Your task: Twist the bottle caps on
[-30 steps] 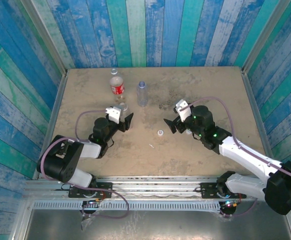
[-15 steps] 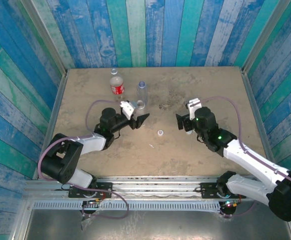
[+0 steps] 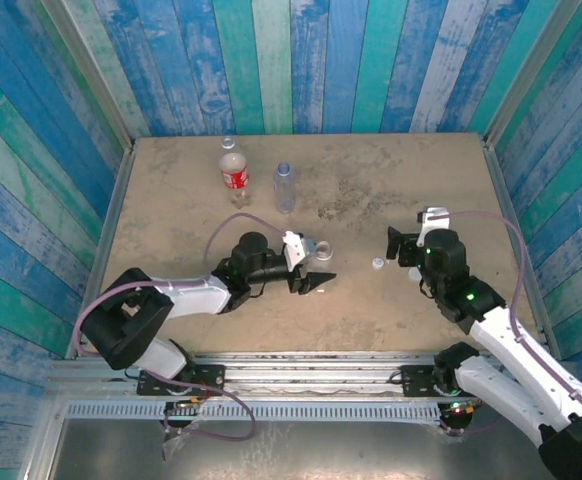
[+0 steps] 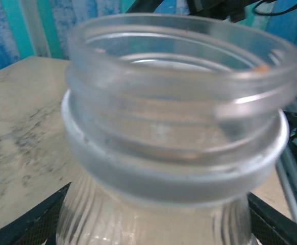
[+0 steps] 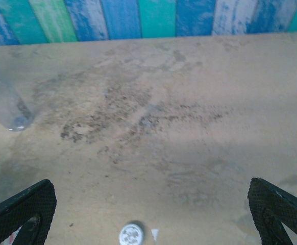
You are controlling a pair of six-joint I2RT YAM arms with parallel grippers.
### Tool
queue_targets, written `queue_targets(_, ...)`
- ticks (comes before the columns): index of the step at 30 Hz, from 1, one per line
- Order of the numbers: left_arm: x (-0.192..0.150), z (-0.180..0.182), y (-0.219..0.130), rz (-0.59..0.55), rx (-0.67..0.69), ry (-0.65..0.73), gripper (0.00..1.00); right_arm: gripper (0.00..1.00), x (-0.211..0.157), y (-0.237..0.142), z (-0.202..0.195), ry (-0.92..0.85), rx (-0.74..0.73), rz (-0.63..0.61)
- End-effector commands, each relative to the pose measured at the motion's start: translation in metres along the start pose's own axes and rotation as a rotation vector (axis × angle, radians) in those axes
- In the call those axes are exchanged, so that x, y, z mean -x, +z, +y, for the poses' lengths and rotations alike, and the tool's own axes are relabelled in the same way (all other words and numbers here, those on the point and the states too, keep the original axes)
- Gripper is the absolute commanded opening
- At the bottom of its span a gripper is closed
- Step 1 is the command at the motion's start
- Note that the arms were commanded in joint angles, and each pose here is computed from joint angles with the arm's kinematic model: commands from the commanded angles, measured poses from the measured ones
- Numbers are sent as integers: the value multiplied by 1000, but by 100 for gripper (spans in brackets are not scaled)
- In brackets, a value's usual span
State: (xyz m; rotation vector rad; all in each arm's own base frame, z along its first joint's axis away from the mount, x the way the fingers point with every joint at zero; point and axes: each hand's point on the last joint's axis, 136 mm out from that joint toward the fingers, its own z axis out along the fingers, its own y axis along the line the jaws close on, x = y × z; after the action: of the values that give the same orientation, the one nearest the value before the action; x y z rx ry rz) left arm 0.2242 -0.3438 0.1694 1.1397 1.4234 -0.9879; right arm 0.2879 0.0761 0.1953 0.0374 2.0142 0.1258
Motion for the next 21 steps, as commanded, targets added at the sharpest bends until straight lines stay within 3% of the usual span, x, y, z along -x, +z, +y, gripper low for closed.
queue_targets(1, 15, -11, 22, -71, -62, 7, 63, 100, -23, -1, -10, 47, -11, 85)
queue_targets(9, -4, -2, 40, -85, -42, 14, 62, 100, -23, -7, -13, 46, -11, 83)
queue_targets(21, -38, 42, 40, 34, 33, 17, 63, 100, -27, -3, -9, 48, 2, 107)
